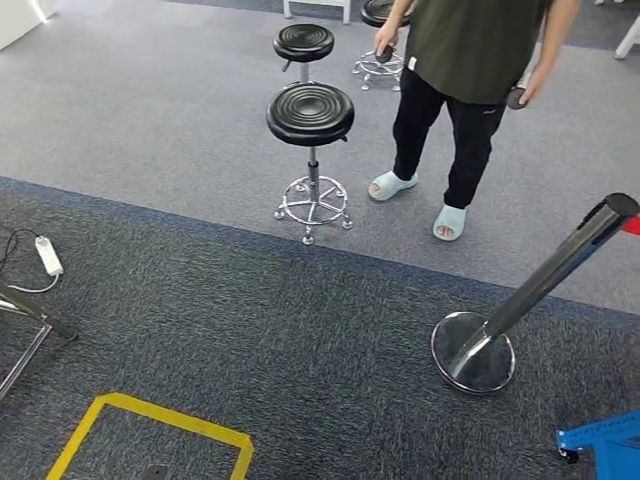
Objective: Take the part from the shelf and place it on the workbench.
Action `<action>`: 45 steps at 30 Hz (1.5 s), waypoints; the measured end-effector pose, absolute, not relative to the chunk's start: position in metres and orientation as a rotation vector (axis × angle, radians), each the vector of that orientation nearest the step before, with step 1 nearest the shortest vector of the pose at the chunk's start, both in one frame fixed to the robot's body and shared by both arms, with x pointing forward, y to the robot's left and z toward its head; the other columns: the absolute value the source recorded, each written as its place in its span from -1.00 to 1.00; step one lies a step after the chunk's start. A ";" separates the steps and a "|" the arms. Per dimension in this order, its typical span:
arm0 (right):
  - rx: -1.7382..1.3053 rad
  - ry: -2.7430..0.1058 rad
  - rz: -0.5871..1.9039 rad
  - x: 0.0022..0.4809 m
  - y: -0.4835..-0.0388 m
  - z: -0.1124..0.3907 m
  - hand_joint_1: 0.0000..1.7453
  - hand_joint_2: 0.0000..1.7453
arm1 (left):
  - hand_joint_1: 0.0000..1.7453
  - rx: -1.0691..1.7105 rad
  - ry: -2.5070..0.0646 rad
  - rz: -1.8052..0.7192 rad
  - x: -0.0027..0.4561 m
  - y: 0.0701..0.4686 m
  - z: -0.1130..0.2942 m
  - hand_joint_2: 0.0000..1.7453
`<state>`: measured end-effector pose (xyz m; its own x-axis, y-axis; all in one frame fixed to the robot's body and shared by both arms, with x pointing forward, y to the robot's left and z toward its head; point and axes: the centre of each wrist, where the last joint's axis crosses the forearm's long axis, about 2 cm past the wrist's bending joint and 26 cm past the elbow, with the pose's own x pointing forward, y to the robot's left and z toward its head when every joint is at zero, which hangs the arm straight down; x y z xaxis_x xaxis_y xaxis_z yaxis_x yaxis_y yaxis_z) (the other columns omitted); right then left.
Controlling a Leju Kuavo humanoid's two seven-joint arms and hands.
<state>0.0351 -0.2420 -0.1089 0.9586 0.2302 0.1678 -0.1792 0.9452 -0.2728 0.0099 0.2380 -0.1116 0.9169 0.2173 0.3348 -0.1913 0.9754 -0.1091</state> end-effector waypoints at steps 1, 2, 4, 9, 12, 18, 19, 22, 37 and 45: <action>-0.259 -0.199 0.210 0.035 -0.242 -0.109 -1.00 -1.00 | -1.00 -0.074 -0.354 0.210 0.010 0.238 -0.112 -1.00; -0.259 -0.197 0.211 0.034 -0.242 -0.109 -1.00 -1.00 | -1.00 -0.074 -0.355 0.210 0.011 0.238 -0.112 -1.00; -0.260 -0.199 0.211 0.034 -0.243 -0.109 -1.00 -1.00 | -1.00 -0.074 -0.356 0.209 0.012 0.239 -0.112 -1.00; -0.260 -0.205 0.212 0.034 -0.243 -0.109 -1.00 -1.00 | -1.00 -0.074 -0.349 0.206 0.008 0.239 -0.112 -1.00; -0.261 -0.203 0.213 0.034 -0.244 -0.109 -1.00 -1.00 | -1.00 -0.072 -0.350 0.205 0.008 0.240 -0.112 -1.00; -0.258 -0.193 0.212 0.030 -0.244 -0.110 -1.00 -1.00 | -1.00 -0.072 -0.354 0.204 0.010 0.240 -0.112 -1.00; -0.258 -0.193 0.210 0.030 -0.244 -0.110 -1.00 -1.00 | -1.00 -0.072 -0.353 0.204 0.010 0.240 -0.112 -1.00; -0.260 -0.199 0.195 0.033 -0.244 -0.109 -1.00 -1.00 | -1.00 -0.071 -0.343 0.195 0.007 0.240 -0.112 -1.00; -0.311 -0.161 0.125 0.029 -0.240 -0.109 -1.00 -1.00 | -1.00 -0.069 -0.342 0.184 0.016 0.212 -0.108 -1.00; -0.308 -0.175 0.133 0.029 -0.237 -0.108 -1.00 -1.00 | -1.00 -0.075 -0.340 0.189 0.017 0.212 -0.108 -1.00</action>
<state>0.0291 -0.2371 -0.1084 0.9761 0.1570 0.1506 -0.1036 0.9443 -0.3125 0.0174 0.2121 -0.1078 0.9253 0.1964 0.3244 -0.1712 0.9796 -0.1049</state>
